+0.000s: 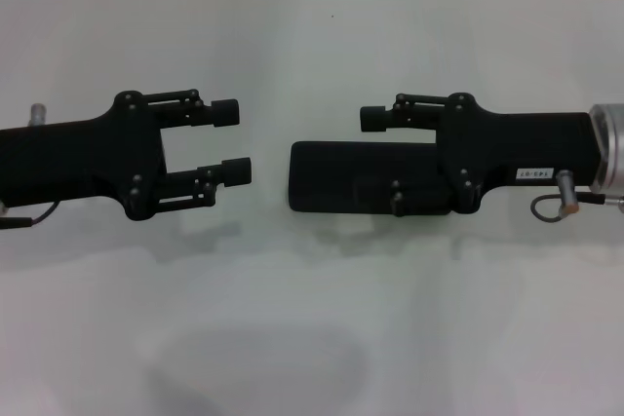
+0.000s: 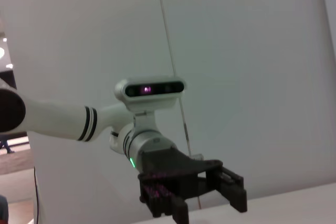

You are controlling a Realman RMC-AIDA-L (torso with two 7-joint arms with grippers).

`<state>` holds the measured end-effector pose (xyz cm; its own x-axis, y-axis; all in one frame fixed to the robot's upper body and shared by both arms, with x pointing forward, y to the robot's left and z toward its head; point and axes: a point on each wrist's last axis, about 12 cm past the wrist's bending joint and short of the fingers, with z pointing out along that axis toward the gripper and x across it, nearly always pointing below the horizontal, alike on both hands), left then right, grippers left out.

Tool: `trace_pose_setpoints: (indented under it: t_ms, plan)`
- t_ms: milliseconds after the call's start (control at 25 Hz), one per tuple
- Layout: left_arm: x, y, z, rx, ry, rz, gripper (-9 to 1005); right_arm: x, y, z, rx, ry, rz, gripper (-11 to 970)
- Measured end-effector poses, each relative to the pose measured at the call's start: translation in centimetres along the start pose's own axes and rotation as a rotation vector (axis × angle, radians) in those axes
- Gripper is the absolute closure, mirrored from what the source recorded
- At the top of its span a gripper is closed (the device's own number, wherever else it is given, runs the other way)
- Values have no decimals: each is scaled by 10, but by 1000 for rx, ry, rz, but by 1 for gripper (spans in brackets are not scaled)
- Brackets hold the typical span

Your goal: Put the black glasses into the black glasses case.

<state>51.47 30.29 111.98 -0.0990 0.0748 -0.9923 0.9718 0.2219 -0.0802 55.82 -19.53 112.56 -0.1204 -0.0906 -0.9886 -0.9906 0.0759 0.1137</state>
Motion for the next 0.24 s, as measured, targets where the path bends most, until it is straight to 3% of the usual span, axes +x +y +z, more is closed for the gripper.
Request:
trace_pose_setpoints:
  t_ms: [80,240]
  plan:
    - [1,0,0,-3,-1,-5,359,0,0,1,-1,7,0,169]
    - [2,0,0,-4,-1,-8,359,0,0,2,-4,8,7,169]
